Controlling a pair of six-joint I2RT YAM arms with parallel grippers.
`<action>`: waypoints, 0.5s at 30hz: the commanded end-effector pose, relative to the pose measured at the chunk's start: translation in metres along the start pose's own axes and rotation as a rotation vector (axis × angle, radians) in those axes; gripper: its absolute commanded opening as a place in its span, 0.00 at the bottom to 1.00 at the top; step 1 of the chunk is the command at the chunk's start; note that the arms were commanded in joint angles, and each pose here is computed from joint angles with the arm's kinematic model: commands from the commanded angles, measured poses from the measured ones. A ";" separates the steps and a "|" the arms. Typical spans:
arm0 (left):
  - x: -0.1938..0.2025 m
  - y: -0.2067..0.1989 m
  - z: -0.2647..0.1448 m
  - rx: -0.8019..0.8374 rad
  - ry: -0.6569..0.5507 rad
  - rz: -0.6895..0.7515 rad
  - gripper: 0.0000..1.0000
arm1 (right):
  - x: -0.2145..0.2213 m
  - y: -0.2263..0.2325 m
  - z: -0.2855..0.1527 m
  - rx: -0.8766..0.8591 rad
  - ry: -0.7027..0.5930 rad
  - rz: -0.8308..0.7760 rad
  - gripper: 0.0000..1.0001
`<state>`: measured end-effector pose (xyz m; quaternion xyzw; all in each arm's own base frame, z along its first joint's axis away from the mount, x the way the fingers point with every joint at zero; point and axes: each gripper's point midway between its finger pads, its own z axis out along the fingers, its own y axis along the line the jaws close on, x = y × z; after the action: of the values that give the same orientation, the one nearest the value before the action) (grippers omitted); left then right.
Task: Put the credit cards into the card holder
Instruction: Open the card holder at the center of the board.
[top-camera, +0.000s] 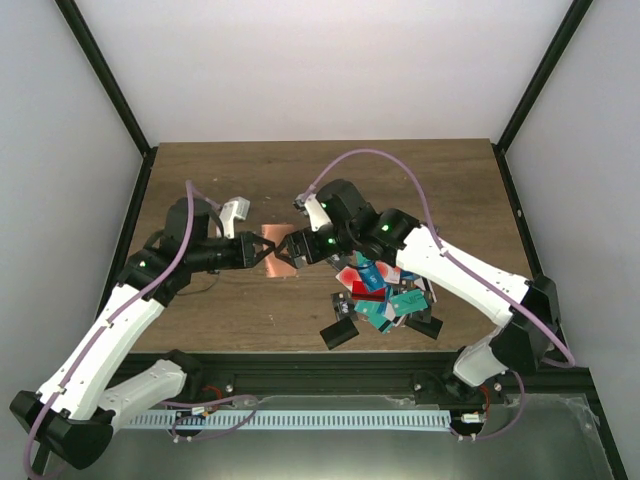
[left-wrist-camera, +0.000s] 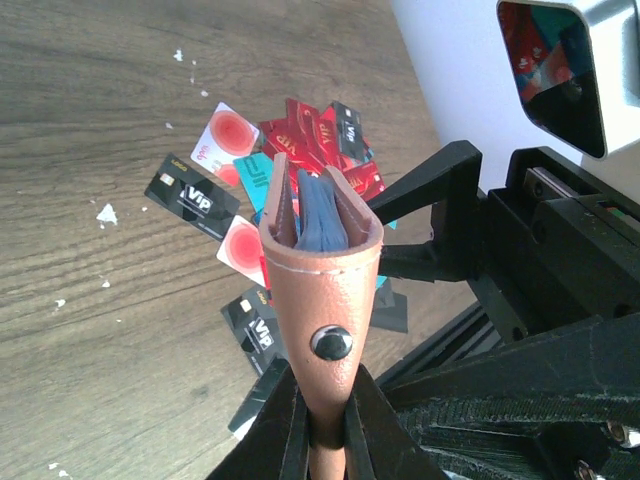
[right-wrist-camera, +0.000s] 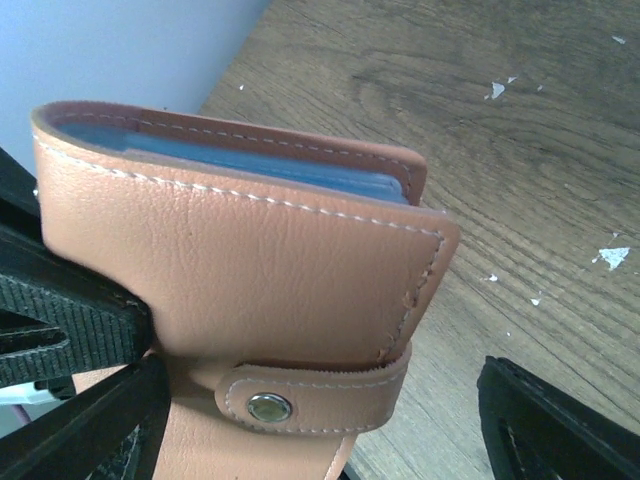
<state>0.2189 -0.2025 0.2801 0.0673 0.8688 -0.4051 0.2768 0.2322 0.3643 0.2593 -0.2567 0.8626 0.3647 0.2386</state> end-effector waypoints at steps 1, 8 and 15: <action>-0.008 -0.025 -0.013 0.083 -0.031 0.051 0.04 | -0.002 -0.026 0.009 0.138 0.014 0.008 0.84; -0.009 -0.027 -0.016 0.086 -0.035 0.054 0.04 | 0.002 -0.049 0.016 0.246 0.030 0.026 0.80; -0.011 -0.031 -0.017 0.088 -0.026 0.066 0.04 | 0.017 -0.107 0.017 0.405 0.065 0.148 0.77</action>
<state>0.2236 -0.1934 0.2721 0.0515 0.8807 -0.3784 0.2803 0.2502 0.3621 0.2388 -0.2376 0.8877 0.3128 0.2402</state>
